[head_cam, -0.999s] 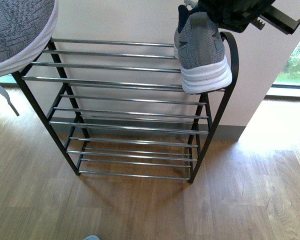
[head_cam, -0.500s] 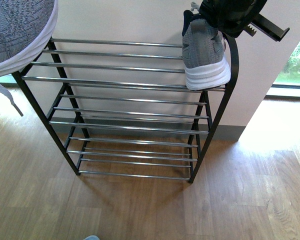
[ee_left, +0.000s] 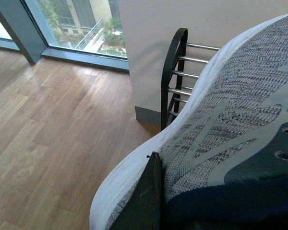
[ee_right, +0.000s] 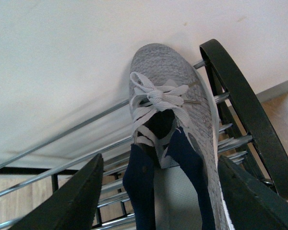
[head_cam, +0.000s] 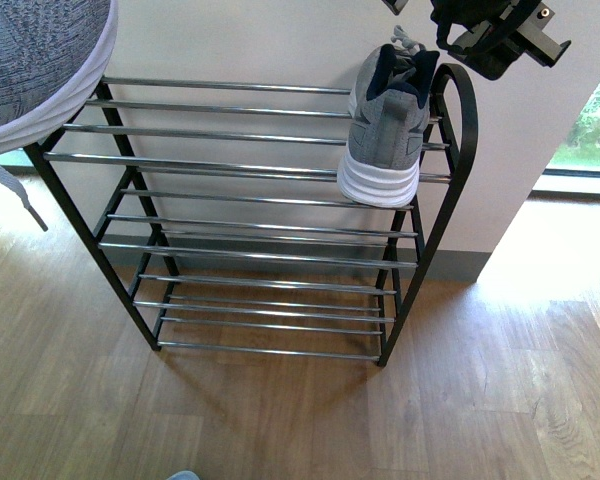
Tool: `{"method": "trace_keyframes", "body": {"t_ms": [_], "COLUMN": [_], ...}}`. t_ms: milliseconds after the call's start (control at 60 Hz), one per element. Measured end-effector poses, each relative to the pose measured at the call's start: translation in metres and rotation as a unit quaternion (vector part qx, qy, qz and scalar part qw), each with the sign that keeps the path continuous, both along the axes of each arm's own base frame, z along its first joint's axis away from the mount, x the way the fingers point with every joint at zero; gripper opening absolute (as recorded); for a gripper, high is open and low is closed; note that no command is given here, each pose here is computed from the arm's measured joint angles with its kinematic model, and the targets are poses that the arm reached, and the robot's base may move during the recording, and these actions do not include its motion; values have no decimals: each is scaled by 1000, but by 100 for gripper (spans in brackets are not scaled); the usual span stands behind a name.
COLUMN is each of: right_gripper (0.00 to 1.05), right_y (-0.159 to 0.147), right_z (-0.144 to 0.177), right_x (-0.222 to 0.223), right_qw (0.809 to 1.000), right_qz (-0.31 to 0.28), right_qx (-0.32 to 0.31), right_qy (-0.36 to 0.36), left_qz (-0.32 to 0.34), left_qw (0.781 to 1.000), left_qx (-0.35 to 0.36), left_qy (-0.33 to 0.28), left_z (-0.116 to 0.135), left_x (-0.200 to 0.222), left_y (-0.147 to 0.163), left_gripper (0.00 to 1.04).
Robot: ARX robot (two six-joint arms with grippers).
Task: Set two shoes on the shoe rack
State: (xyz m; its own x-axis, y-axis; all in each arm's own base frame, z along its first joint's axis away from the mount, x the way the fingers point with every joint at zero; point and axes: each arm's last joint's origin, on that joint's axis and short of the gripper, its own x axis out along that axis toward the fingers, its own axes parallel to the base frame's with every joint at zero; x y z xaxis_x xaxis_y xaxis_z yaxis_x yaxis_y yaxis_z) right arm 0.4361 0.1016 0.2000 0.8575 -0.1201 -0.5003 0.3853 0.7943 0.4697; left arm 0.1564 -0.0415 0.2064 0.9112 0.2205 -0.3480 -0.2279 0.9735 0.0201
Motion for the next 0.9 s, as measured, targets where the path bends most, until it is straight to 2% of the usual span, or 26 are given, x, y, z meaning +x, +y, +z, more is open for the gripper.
{"method": "trace_keyframes", "body": {"t_ms": [100,150,350,550,733,899], "right_gripper": [92,97,95,95,95,95], "right_y": [-8,-12,-32,-60,-90,-103], "right_z": [16,22,46,59,61,56], "right_x": [-20,-28,-69,-131,-183,-219], "right_qw": [999,999,991,975,966,961], "right_qz": [36,46,113,184,196,206], "right_qx": [6,10,4,-25,-61,-70], "right_qy": [-19,-26,-74,-120,-155,-170], "left_qz": [0,0,0,0,0,0], "left_qw": [1000,1000,1000,1000,1000,1000], "left_qx": [0,0,0,0,0,0], "left_qy": [0,0,0,0,0,0], "left_z": [0,0,0,0,0,0], "left_x": [0,0,0,0,0,0], "left_y": [0,0,0,0,0,0], "left_gripper": [2,2,2,2,2,2]}}
